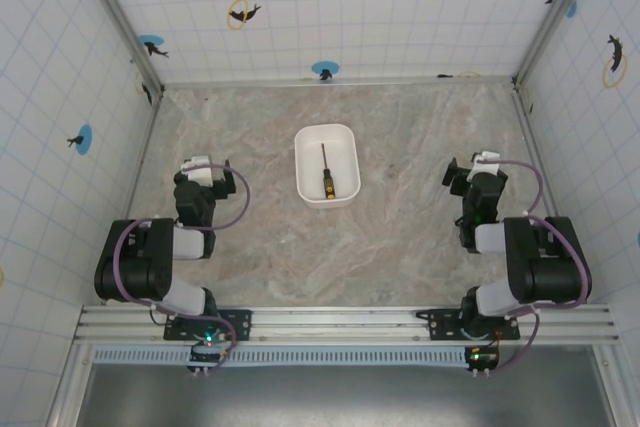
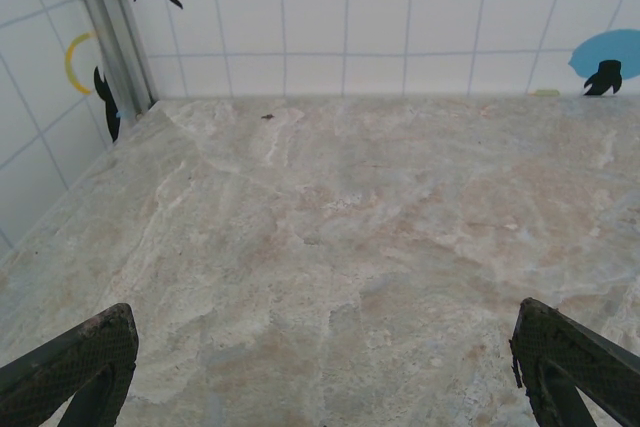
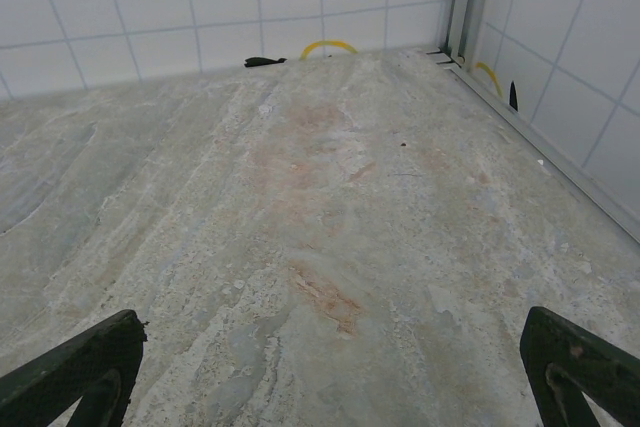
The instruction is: Put the screwdriver in the bin
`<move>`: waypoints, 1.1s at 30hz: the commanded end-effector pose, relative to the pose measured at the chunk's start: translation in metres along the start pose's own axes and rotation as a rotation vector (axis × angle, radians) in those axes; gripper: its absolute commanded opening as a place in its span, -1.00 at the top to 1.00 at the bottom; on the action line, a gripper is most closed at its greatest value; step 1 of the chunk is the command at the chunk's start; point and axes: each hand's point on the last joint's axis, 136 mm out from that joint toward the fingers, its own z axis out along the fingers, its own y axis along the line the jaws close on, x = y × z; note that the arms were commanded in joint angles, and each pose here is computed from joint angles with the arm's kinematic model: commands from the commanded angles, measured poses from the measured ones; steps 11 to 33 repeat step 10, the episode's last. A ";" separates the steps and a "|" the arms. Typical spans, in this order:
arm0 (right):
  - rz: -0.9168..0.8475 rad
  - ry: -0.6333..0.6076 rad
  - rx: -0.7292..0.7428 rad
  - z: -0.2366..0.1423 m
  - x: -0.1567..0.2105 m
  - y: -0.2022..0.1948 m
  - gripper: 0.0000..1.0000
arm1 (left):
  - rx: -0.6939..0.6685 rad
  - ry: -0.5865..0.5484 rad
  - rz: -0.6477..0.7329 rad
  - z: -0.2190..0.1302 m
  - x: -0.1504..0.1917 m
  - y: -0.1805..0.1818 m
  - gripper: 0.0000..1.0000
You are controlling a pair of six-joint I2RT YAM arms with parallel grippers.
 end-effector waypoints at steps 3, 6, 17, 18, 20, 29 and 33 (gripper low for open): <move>0.013 -0.045 0.007 0.004 -0.017 0.000 -0.98 | 0.011 -0.034 -0.001 0.001 -0.007 -0.001 -0.95; 0.013 -0.045 0.007 0.004 -0.017 0.000 -0.98 | 0.011 -0.035 -0.001 0.001 -0.008 -0.001 -0.95; 0.014 -0.047 0.007 0.004 -0.017 0.000 -0.98 | 0.011 -0.034 -0.001 0.001 -0.008 -0.001 -0.95; 0.014 -0.047 0.007 0.004 -0.017 0.000 -0.98 | 0.011 -0.034 -0.001 0.001 -0.008 -0.001 -0.95; 0.014 -0.047 0.007 0.004 -0.017 0.000 -0.98 | 0.011 -0.034 -0.001 0.001 -0.008 -0.001 -0.95; 0.014 -0.047 0.007 0.004 -0.017 0.000 -0.98 | 0.011 -0.034 -0.001 0.001 -0.008 -0.001 -0.95; 0.014 -0.047 0.007 0.004 -0.017 0.000 -0.98 | 0.011 -0.034 -0.001 0.001 -0.008 -0.001 -0.95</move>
